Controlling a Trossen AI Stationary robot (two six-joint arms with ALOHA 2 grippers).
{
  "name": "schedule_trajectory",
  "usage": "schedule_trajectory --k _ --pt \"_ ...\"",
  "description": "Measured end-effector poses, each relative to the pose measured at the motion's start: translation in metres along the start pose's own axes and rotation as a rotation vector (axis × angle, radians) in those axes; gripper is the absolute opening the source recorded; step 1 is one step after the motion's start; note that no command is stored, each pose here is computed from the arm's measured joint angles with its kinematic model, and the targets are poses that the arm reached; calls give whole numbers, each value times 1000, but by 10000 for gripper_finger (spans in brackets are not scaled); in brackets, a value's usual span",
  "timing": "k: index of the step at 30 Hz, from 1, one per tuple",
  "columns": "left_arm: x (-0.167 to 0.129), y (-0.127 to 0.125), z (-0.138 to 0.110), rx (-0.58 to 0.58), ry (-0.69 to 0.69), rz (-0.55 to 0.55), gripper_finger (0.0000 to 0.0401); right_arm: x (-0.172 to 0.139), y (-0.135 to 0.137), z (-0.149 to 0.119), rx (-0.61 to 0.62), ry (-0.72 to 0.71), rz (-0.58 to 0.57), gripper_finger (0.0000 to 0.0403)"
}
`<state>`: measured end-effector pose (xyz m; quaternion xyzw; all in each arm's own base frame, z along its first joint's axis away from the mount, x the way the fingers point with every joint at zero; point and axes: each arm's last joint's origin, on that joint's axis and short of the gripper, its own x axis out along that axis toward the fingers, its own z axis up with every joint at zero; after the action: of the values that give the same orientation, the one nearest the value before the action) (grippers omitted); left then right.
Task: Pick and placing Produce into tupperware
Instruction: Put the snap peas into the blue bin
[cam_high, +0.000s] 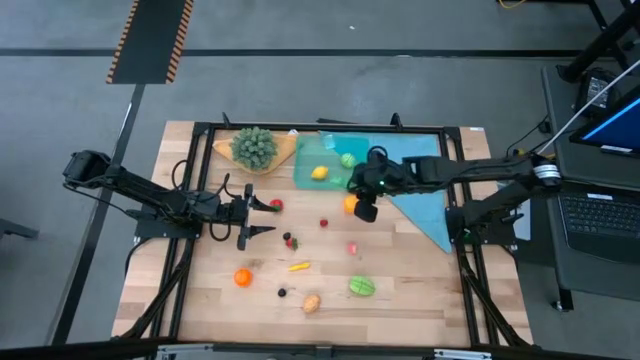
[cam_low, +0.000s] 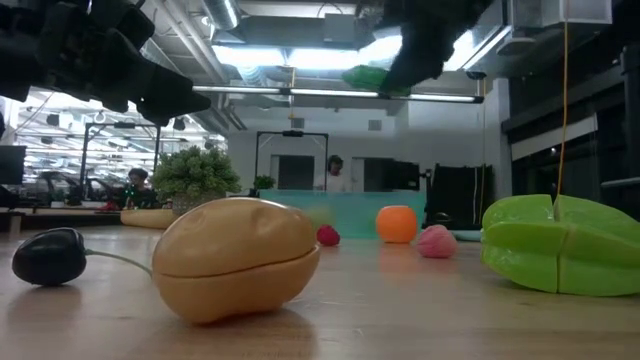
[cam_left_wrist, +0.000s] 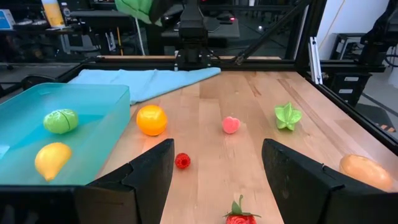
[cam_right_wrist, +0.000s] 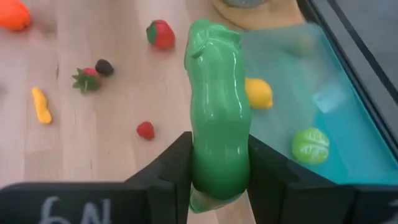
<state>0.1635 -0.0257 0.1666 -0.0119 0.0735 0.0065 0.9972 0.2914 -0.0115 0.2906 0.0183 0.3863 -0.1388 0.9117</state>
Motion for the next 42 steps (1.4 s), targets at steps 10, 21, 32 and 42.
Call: schedule_trajectory --k 10,21,32,42 --pt "0 0 0 0 0 0 237 11 -6 -67 127 -179 32 116" --pt "0 0 0 0 -1 0 237 7 -10 -102 127 -488 121 118" --pt "0 0 0 0 -1 0 237 0 -15 -127 118 -621 138 118" --pt "0 0 0 0 -1 0 237 3 -15 -148 112 -711 187 118"
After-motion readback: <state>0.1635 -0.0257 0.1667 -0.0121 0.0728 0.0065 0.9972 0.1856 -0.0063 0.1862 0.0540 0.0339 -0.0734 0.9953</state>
